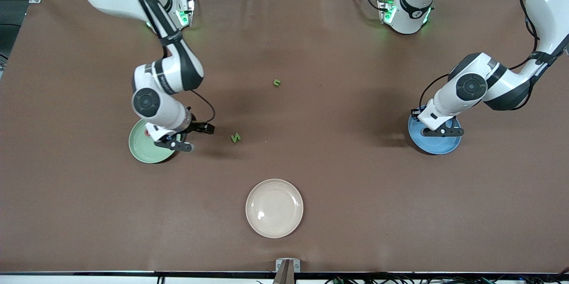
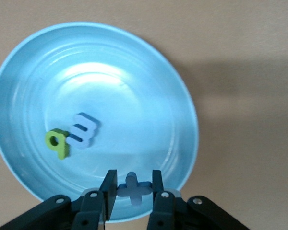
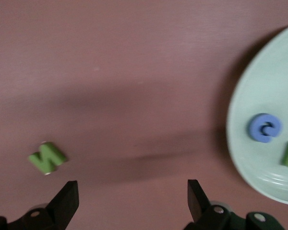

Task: Sort upper and lower case letters into plates
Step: 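Release the x in the blue plate while the right gripper reaches N, then grasp the green N with the right gripper while the left reaches center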

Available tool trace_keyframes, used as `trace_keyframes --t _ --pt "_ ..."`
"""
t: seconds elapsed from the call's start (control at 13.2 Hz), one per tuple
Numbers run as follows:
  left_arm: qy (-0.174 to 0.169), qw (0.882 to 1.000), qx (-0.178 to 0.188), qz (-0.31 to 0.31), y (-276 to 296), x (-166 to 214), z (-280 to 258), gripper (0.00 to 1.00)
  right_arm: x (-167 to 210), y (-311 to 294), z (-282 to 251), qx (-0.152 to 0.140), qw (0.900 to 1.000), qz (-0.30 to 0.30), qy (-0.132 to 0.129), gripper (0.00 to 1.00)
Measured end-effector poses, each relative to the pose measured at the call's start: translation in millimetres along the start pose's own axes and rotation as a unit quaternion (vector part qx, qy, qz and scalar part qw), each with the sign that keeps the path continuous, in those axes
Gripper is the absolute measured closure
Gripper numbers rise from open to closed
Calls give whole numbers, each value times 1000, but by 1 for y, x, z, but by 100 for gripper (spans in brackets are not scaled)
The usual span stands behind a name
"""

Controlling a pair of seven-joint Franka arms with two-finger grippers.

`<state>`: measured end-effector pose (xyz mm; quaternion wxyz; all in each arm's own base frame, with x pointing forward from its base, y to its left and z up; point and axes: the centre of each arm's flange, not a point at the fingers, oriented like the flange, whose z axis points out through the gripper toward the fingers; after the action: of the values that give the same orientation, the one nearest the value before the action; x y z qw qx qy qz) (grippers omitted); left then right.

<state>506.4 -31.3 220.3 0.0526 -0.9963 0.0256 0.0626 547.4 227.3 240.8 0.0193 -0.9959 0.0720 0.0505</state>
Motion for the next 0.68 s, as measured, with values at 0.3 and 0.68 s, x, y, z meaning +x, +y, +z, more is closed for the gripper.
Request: trace_keyframes --t 0.3,0.68 --pt "14 1000 4 10 -35 0 14 67 -21 -53 32 11 996 -76 41 0" --pt "19 1000 -5 15 -43 -3 31 67 -19 -78 36 7 981 -183 67 3"
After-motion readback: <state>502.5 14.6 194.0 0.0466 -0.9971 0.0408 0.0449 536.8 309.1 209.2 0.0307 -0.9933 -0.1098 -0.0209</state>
